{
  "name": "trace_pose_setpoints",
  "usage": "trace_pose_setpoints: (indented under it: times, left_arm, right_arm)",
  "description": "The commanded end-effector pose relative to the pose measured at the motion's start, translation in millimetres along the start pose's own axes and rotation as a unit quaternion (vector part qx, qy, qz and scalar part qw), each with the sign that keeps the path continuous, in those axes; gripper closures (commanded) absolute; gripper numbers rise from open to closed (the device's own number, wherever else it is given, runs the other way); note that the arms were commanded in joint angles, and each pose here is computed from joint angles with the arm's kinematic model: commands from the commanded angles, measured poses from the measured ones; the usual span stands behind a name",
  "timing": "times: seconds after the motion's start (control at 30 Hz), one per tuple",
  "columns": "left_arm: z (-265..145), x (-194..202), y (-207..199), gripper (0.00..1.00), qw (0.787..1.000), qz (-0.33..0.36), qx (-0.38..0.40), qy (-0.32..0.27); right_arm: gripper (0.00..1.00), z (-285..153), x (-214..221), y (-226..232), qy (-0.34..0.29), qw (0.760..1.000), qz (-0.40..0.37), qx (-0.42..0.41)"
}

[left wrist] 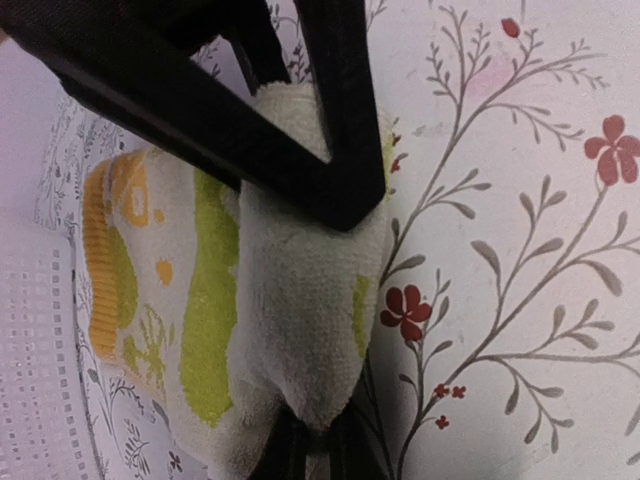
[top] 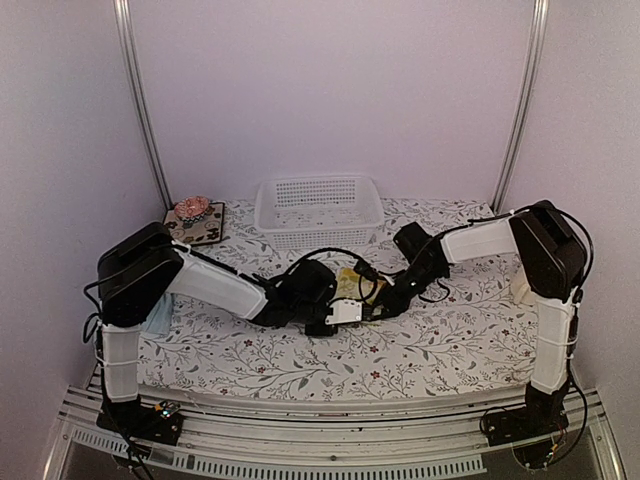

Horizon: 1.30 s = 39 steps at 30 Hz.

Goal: Roll the towels
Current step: Roll the towel at the center of the board.

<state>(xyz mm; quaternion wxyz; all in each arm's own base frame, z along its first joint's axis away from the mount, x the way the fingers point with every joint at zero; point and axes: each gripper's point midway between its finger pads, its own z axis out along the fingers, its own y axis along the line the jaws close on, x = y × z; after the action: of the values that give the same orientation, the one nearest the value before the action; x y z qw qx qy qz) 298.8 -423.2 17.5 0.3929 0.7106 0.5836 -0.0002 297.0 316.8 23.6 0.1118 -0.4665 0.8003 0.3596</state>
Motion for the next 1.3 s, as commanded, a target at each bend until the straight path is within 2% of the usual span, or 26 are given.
trace_pose_setpoints:
  times: [0.0, 0.17, 0.23, 0.3, 0.57, 0.8, 0.97, 1.27]
  left_arm:
    - [-0.3, 19.1, -46.5, 1.0, 0.992, -0.023, 0.115, 0.046]
    - [-7.5, 13.8, -55.5, 1.0, 0.982, -0.055, 0.171, 0.058]
    - [-10.1, 12.9, -57.7, 1.0, 0.977, -0.067, 0.19, 0.064]
    - [-11.1, 10.6, -56.9, 1.0, 0.974, -0.077, 0.203, 0.069]
    - [-10.6, 5.1, -56.9, 1.0, 0.948, -0.143, 0.274, 0.08]
    - [-6.3, 2.7, -56.5, 1.0, 0.923, -0.199, 0.319, 0.082]
    - [-5.4, 3.4, -53.0, 1.0, 0.905, -0.237, 0.345, 0.077]
    - [-5.1, 2.3, -49.4, 0.99, 0.885, -0.271, 0.373, 0.066]
  right_arm:
    - [0.62, -19.9, -2.1, -5.9, -0.005, 0.998, -0.016, 0.052]
    - [0.53, -34.8, 3.7, -9.8, -0.009, 0.993, -0.037, 0.109]
    - [0.46, -46.6, 1.2, -11.9, -0.017, 0.988, -0.051, 0.142]
    - [0.44, -54.3, 4.7, -10.9, -0.023, 0.984, -0.066, 0.163]
    - [0.43, -76.9, 10.2, 12.2, -0.073, 0.96, -0.176, 0.207]
    - [0.43, -67.3, 29.1, 40.0, -0.066, 0.932, -0.286, 0.21]
    - [0.43, -49.9, 41.8, 56.3, -0.039, 0.913, -0.354, 0.2]
    - [0.44, -39.8, 14.4, 56.7, -0.035, 0.867, -0.429, 0.252]
